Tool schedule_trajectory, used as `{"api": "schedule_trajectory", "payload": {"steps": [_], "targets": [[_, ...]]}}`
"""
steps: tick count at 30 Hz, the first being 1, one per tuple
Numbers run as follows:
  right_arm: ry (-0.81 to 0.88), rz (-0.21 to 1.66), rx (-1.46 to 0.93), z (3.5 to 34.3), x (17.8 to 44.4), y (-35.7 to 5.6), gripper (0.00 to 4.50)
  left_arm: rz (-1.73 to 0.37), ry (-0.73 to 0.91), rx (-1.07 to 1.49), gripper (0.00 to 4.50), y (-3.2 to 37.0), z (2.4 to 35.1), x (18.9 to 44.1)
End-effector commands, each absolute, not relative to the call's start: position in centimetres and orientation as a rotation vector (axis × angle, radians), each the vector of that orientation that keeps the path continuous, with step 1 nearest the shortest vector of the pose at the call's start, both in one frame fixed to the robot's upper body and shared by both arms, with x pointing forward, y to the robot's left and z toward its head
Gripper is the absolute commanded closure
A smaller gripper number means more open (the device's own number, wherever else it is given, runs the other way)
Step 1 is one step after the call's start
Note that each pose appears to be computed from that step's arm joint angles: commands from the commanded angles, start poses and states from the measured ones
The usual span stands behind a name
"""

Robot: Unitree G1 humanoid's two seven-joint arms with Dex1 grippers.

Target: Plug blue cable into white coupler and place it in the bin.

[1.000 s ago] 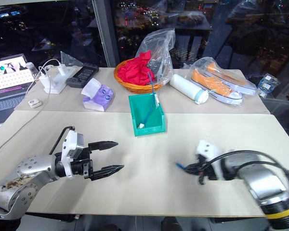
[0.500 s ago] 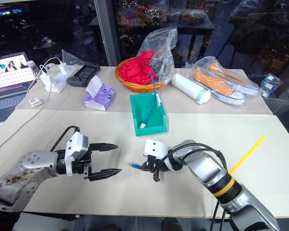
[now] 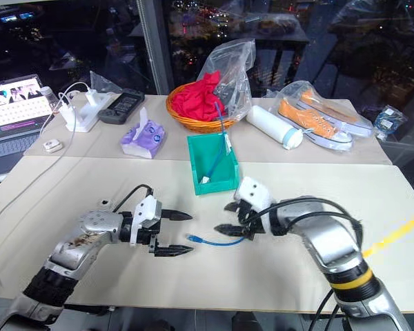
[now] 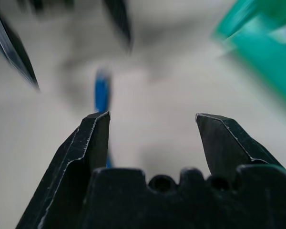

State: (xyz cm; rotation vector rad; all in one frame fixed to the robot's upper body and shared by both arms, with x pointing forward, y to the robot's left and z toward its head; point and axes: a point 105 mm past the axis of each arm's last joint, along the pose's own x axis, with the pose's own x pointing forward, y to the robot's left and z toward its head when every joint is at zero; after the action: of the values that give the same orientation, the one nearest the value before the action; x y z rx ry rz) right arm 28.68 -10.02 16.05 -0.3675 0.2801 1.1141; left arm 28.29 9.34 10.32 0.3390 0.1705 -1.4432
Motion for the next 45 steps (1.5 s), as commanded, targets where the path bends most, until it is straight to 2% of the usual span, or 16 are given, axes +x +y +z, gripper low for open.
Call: {"api": "schedule_trajectory", "payload": {"steps": [1,8,12,13,14,17,20,22,28,32,36,39,41,43,45], "targets": [[0.19,1.074,-0.315,18.7,27.5,-10.7,1.09,-1.475,0.184,0.369,0.0,9.9,9.8,28.6],[0.144,0.975,-0.229,19.9,26.6,-12.0,1.09,-1.509,0.204,0.429,0.0,10.0,8.7,29.2],[0.164,0.927,-0.21,19.5,26.2,-12.8,1.06,-1.531,0.182,0.412,1.0,9.3,9.0,29.1],[0.169,0.918,-0.208,19.4,26.2,-13.0,1.06,-1.534,0.181,0.413,1.1,9.2,9.0,29.2],[0.172,0.912,-0.205,19.4,26.1,-13.1,1.06,-1.535,0.183,0.413,1.69,9.2,8.8,29.2],[0.171,0.9,-0.204,19.4,26.1,-13.2,1.06,-1.543,0.19,0.412,2.56,9.1,8.6,29.2],[0.169,0.896,-0.205,19.5,26.0,-13.2,1.06,-1.551,0.199,0.404,3.81,9.0,8.4,29.1],[0.168,0.891,-0.205,19.6,26.0,-13.3,1.06,-1.552,0.206,0.401,4.41,9.1,8.3,29.0],[0.18,0.882,-0.212,19.6,26.0,-13.5,1.06,-1.515,0.196,0.401,4.43,9.3,8.5,29.3],[0.178,0.856,-0.133,19.8,25.1,-13.9,1.06,-1.438,0.076,0.417,4.43,8.9,10.7,30.4],[0.221,0.899,0.089,18.5,21.7,-13.8,1.06,-1.364,-0.155,0.362,4.43,6.8,15.9,30.6],[0.289,0.941,0.201,17.1,19.7,-12.3,1.06,-1.321,-0.219,0.333,4.43,5.8,17.2,30.5],[0.325,0.893,0.3,16.0,19.8,-11.5,1.06,-1.309,-0.247,0.29,4.43,5.1,17.8,30.1],[0.323,0.773,0.4,15.3,21.4,-11.1,1.06,-1.301,-0.269,0.265,4.43,4.5,18.0,29.5],[0.269,0.698,0.577,16.1,22.4,-10.2,1.06,-1.283,-0.267,0.251,4.43,4.2,17.7,29.3]]}}
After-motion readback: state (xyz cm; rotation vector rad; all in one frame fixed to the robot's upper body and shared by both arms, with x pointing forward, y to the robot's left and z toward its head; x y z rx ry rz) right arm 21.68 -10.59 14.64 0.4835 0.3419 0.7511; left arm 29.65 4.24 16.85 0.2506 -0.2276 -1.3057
